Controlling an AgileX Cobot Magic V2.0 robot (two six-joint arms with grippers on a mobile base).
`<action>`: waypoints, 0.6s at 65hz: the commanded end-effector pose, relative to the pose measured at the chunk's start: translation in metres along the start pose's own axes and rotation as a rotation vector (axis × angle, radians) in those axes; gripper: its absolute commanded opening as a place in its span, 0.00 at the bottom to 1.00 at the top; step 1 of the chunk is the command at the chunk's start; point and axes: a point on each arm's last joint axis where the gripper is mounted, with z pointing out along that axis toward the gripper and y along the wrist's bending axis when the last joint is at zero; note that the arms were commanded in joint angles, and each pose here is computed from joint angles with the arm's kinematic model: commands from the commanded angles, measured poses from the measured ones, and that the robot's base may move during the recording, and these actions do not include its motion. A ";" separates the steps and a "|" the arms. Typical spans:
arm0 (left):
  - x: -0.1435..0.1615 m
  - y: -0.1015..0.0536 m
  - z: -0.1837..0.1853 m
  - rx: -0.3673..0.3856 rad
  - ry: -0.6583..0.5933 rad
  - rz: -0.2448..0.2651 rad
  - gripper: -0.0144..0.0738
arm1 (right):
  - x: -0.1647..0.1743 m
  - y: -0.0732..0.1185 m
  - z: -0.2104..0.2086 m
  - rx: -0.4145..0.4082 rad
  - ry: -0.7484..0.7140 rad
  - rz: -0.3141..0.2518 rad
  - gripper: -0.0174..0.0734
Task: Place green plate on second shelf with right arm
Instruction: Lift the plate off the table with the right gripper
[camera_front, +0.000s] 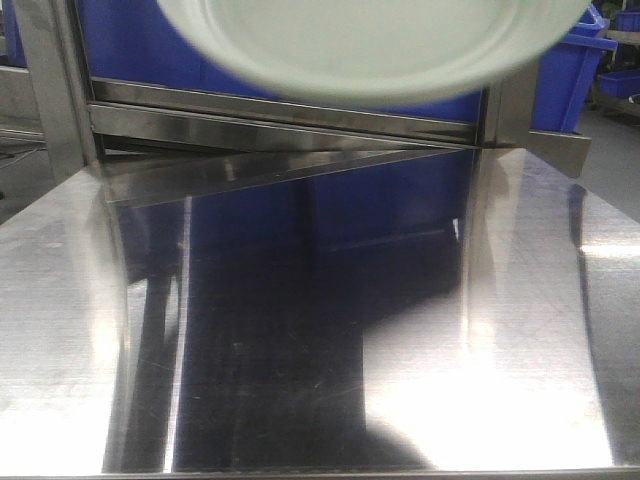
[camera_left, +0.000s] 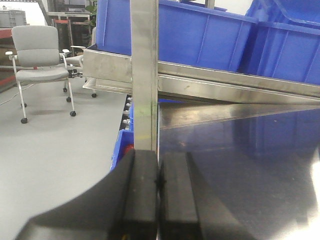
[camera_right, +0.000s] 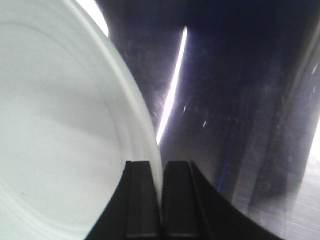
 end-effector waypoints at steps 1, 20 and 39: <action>0.006 0.000 0.000 0.008 -0.059 -0.016 0.31 | 0.001 0.013 -0.047 -0.033 -0.186 -0.028 0.25; 0.006 0.000 0.000 0.008 -0.059 -0.016 0.31 | 0.093 0.010 -0.129 0.055 -0.463 -0.145 0.25; 0.006 0.000 0.000 0.008 -0.059 -0.016 0.31 | 0.160 -0.004 -0.162 0.210 -0.594 -0.261 0.25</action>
